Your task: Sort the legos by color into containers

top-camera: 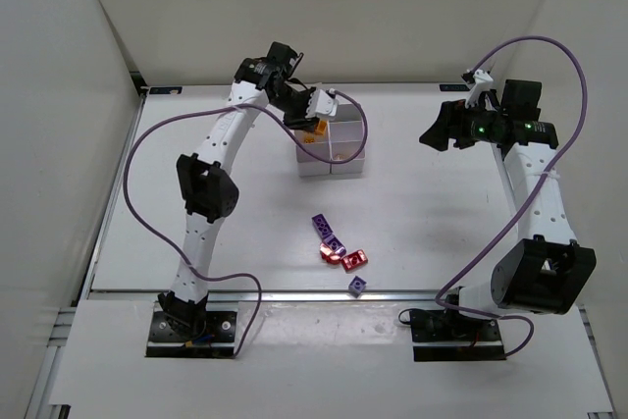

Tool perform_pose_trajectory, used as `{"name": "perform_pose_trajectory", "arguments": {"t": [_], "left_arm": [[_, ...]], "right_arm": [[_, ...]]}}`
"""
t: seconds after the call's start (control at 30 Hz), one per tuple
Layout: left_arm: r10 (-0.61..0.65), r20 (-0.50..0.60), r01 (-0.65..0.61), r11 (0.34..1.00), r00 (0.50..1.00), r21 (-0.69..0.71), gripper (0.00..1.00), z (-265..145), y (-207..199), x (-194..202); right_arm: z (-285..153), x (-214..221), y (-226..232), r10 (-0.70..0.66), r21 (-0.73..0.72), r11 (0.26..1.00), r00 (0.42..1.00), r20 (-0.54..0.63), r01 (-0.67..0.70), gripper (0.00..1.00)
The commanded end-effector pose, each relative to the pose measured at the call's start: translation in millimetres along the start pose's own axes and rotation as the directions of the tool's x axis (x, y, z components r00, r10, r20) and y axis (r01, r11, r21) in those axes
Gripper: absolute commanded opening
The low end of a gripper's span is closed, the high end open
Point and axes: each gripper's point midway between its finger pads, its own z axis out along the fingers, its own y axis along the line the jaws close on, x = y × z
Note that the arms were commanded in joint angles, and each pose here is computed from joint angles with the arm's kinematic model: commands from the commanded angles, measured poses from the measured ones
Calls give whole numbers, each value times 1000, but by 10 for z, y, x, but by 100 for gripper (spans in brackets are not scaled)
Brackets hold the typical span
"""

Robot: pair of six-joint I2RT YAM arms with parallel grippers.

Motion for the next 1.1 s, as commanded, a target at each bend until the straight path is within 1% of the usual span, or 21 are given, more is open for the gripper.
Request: {"name": "perform_pose_trajectory", "arguments": {"t": [0.0,0.5,0.63,0.67,0.77,0.9,1.07], "left_arm": [[-47,-26,48,998,999,30,31,-44,-83,66],[-56,-67,58,998,996,31,32,142,-25,323],[-54,-71,56,998,996,24,34,165,4,368],[-58,-72,60,998,996,22,36,174,8,376],[-71,-76,72,997,995,3,38,188,54,412],[-75,-88,73,997,993,-28,37,211,136,456],[-90,-99,85,995,991,-55,38,221,191,490]], "right_arm": [[-36,-175,21,-39,-2,999,998,43,40,81],[-4,-159,-36,-40,9,999,999,30,39,81],[0,-172,-42,-41,10,999,999,31,40,81],[8,-173,-51,-42,10,999,999,31,42,81],[8,-172,-52,-42,9,999,999,27,42,82],[20,-157,-64,-39,10,999,999,24,39,82],[22,-146,-67,-39,11,999,999,22,39,82]]}}
